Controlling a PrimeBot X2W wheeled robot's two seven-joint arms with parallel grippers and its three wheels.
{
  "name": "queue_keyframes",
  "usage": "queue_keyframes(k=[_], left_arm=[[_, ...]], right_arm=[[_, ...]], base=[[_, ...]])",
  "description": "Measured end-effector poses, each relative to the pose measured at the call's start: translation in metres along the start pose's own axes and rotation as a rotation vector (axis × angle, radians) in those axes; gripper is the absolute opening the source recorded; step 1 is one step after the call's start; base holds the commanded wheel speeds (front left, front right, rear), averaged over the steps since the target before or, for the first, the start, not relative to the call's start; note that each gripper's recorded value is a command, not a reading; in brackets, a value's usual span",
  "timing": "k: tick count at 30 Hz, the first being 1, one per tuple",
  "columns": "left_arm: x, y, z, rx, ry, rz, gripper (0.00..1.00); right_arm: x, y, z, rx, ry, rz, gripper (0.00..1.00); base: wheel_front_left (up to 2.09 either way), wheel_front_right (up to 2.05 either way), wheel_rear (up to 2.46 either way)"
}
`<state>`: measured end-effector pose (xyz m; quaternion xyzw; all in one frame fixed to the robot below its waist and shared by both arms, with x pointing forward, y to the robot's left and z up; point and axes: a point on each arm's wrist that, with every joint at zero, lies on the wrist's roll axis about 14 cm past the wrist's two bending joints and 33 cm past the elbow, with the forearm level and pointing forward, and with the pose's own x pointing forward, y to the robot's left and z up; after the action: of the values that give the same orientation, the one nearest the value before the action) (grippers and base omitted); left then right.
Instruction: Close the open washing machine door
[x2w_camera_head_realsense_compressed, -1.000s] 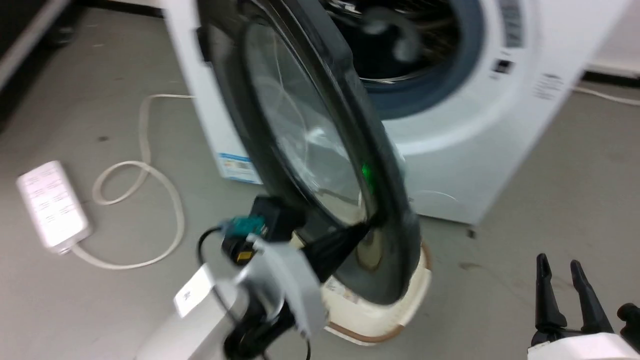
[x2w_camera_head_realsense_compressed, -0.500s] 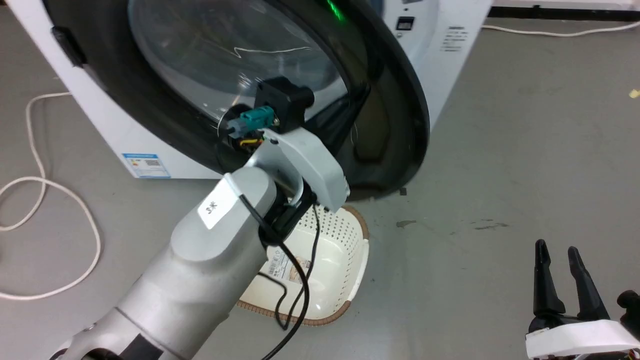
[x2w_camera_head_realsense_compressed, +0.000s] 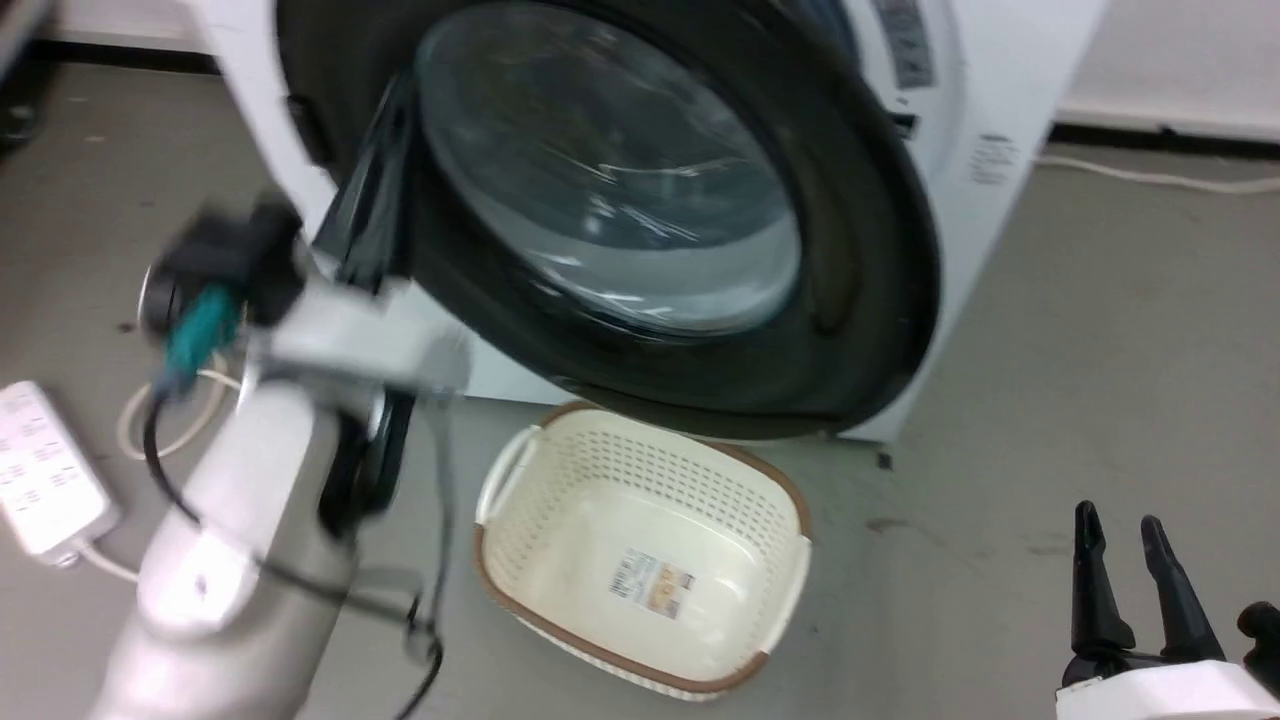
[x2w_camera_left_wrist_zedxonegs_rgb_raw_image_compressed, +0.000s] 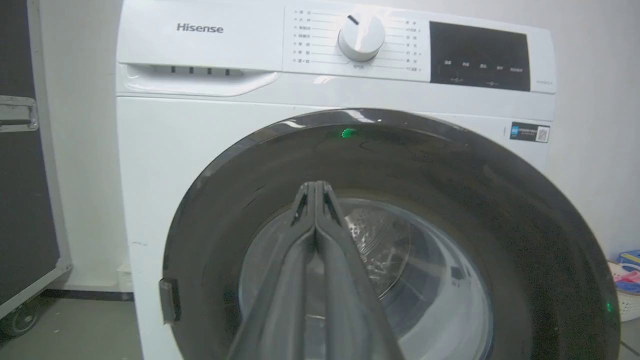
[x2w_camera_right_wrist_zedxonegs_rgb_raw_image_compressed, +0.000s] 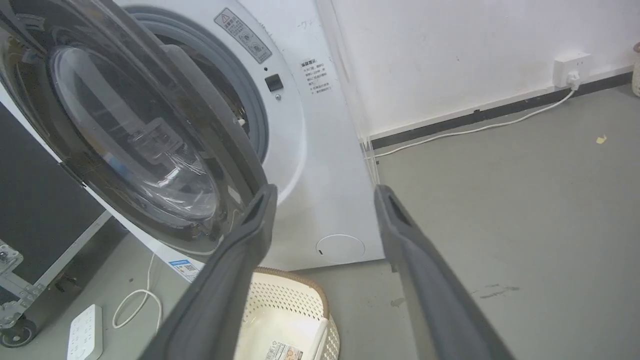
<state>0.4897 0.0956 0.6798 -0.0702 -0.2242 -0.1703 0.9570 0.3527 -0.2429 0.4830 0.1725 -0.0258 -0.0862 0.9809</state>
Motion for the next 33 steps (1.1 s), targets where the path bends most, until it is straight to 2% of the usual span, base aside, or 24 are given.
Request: queue_keyframes(k=[3,9,19,20,21,22,23,24,25,27,29,33], left_arm=[[-0.038,0.031,-0.015,0.048,0.066,0.107,0.0],[-0.104,0.076,-0.03,0.03,0.149,0.309,0.0],[-0.17,0.056,-0.084,-0.083,0.325,0.366,0.0],[-0.174,0.055,-0.088,-0.082,0.34,0.368,0.1],[-0.177,0.054,-0.091,-0.083,0.35,0.366,0.39],[-0.178,0.053,-0.092,-0.082,0.354,0.362,1.0],[-0.178,0.053,-0.092,-0.08,0.354,0.361,1.0],[-0.177,0.053,-0.092,-0.076,0.353,0.359,1.0],[-0.177,0.053,-0.091,-0.071,0.35,0.358,1.0],[-0.175,0.053,-0.088,-0.055,0.343,0.353,1.0],[-0.174,0.054,-0.085,-0.033,0.335,0.348,1.0],[-0.169,0.054,-0.083,-0.001,0.325,0.339,1.0]], right_arm=[[0.005,0.014,0.0,0.011,-0.002,0.043,1.0],[0.008,0.038,0.001,0.024,-0.007,0.113,1.0],[0.0,0.043,0.002,0.026,-0.008,0.131,1.0],[-0.001,0.042,0.002,0.025,-0.008,0.129,1.0],[-0.001,0.042,0.002,0.021,-0.009,0.13,1.0],[-0.001,0.042,0.003,0.014,-0.011,0.131,1.0],[-0.002,0.042,0.003,0.013,-0.011,0.131,1.0],[-0.002,0.042,0.003,0.012,-0.011,0.131,0.48],[-0.002,0.042,0.003,0.001,-0.012,0.132,0.0],[-0.002,0.041,0.005,-0.011,-0.015,0.133,0.0],[0.0,0.047,0.011,-0.091,-0.035,0.16,0.0],[0.015,0.086,0.022,-0.242,-0.087,0.283,0.0]], base=[[0.0,0.0,0.0],[0.0,0.0,0.0],[0.0,0.0,0.0],[0.0,0.0,0.0],[0.0,0.0,0.0],[0.0,0.0,0.0],[0.0,0.0,0.0],[0.0,0.0,0.0],[0.0,0.0,0.0],[0.0,0.0,0.0],[0.0,0.0,0.0],[0.0,0.0,0.0]])
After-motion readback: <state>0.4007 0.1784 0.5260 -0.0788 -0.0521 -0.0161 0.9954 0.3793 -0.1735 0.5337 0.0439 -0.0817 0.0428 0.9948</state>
